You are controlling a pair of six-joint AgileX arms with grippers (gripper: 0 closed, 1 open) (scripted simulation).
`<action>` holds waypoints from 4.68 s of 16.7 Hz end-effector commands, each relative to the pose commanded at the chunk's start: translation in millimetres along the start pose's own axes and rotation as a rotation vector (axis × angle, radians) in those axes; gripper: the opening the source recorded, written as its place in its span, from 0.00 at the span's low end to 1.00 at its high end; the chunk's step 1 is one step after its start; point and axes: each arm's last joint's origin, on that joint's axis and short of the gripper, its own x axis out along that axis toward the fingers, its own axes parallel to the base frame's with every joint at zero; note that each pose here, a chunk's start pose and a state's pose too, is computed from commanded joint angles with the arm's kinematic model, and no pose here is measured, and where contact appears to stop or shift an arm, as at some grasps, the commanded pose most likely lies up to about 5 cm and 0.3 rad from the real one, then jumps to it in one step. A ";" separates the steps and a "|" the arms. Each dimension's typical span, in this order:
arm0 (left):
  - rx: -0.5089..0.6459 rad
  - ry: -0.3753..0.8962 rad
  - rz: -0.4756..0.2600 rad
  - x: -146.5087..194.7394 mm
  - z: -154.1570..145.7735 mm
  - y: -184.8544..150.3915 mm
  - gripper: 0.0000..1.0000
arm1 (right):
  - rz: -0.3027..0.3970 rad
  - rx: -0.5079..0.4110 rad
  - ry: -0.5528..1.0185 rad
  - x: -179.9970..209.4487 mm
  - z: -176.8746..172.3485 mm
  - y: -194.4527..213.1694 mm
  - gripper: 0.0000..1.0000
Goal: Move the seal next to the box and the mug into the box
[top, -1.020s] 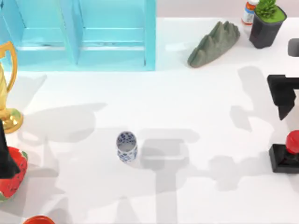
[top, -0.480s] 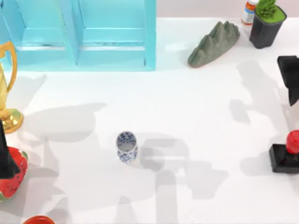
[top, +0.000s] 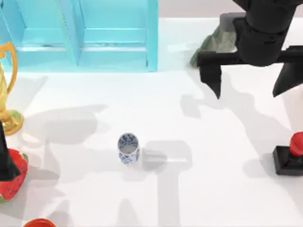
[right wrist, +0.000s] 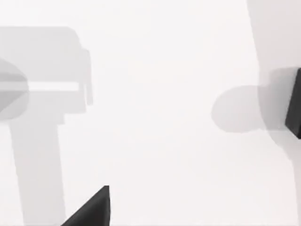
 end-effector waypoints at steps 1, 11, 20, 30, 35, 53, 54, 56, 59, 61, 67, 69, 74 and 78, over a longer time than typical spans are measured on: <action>0.000 0.000 0.000 0.0 0.0 0.0 1.00 | 0.001 -0.010 -0.015 2.3 -0.8 32.7 1.00; 0.000 0.000 0.000 0.0 0.0 0.0 1.00 | 0.041 0.021 -0.087 62.9 -31.2 212.6 1.00; 0.000 0.000 0.000 0.0 0.0 0.0 1.00 | 0.046 0.024 -0.091 77.8 -26.9 215.6 1.00; 0.000 0.000 0.000 0.0 0.0 0.0 1.00 | 0.040 0.024 -0.087 144.5 -24.2 217.4 1.00; 0.000 0.000 0.000 0.0 0.0 0.0 1.00 | 0.040 0.024 -0.087 144.5 -24.2 217.4 0.77; 0.000 0.000 0.000 0.0 0.0 0.0 1.00 | 0.040 0.024 -0.087 144.5 -24.2 217.4 0.00; 0.000 0.000 0.000 0.0 0.0 0.0 1.00 | 0.040 0.022 -0.086 144.9 -25.4 218.3 0.00; 0.000 0.000 0.000 0.0 0.0 0.0 1.00 | 0.040 0.023 -0.087 140.8 -24.0 214.1 0.00; 0.000 0.000 0.000 0.0 0.0 0.0 1.00 | 0.041 0.027 -0.093 114.4 -19.4 189.6 0.00; 0.000 0.000 0.000 0.0 0.0 0.0 1.00 | 0.048 0.028 -0.101 88.1 -19.0 165.5 0.00; 0.000 0.000 0.000 0.0 0.0 0.0 1.00 | 0.040 0.022 -0.086 49.2 -26.4 114.3 0.00; 0.000 0.000 0.000 0.0 0.0 0.0 1.00 | 0.040 0.022 -0.086 49.2 -26.4 114.2 0.00; 0.000 0.000 0.000 0.0 0.0 0.0 1.00 | 0.014 0.026 -0.072 53.4 -15.5 93.6 0.00; 0.000 0.000 0.000 0.0 0.0 0.0 1.00 | 0.021 0.034 -0.048 51.3 14.0 15.1 0.00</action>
